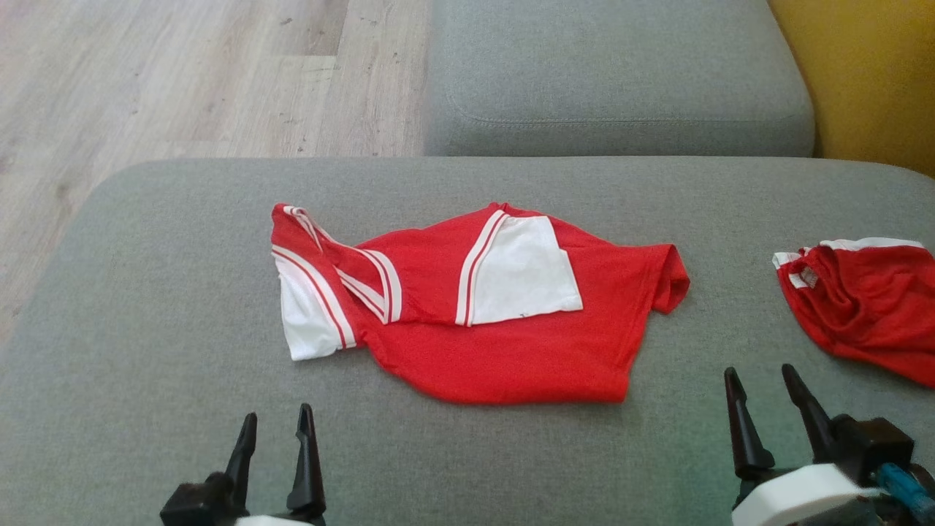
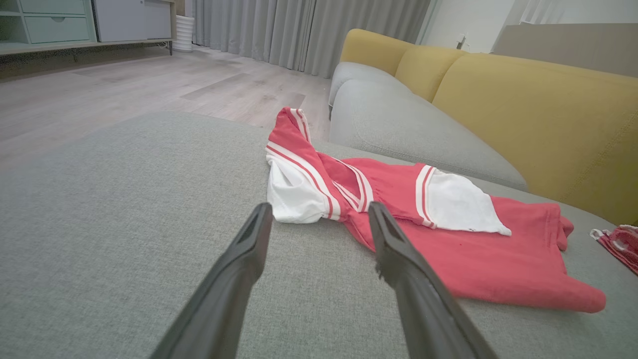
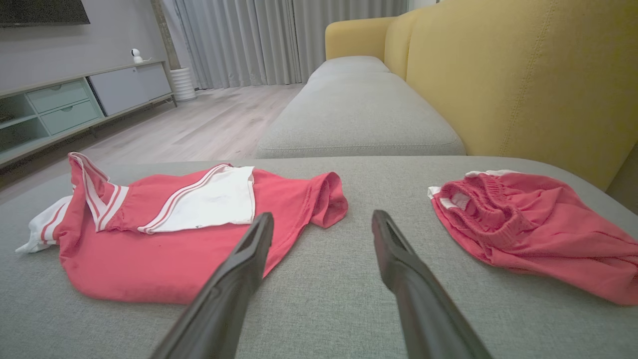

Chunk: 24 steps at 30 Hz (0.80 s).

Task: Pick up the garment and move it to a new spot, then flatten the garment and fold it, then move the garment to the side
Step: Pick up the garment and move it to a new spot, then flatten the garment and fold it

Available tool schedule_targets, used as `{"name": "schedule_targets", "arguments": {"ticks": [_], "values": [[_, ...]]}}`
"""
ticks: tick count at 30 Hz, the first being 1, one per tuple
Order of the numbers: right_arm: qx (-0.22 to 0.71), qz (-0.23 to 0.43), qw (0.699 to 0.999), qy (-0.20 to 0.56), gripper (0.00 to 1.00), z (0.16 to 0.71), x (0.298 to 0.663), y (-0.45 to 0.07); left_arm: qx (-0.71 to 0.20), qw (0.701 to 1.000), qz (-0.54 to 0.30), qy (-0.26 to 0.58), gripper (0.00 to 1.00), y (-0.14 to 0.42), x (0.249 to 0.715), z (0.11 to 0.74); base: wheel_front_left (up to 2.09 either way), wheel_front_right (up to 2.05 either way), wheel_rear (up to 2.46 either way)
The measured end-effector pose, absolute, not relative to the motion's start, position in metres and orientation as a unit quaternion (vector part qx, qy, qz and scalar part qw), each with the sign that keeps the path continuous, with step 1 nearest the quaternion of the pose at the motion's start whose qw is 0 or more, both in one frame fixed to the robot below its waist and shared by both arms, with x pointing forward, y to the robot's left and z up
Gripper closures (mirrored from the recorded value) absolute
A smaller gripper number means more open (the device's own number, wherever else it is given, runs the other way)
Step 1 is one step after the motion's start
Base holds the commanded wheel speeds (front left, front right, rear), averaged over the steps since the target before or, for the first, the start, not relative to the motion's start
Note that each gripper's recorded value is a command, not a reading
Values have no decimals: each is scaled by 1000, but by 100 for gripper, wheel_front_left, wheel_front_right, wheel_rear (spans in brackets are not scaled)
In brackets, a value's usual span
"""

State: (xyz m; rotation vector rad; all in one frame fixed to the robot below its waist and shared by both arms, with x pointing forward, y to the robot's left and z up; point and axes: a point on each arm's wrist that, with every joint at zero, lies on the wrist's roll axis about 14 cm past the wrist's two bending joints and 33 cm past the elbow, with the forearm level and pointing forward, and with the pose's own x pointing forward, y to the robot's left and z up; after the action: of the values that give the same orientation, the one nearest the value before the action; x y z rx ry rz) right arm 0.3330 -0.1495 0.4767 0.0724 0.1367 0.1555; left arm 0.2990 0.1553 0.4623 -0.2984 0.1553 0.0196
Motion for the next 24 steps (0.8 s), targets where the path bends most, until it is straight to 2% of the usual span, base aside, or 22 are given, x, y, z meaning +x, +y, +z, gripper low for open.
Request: {"name": "schedule_targets", "arguments": {"ticks": [24], "values": [[36, 94, 991, 89, 0, 463, 334, -138, -149, 984, 13, 93, 0, 155, 297, 457, 0, 0, 0]]}}
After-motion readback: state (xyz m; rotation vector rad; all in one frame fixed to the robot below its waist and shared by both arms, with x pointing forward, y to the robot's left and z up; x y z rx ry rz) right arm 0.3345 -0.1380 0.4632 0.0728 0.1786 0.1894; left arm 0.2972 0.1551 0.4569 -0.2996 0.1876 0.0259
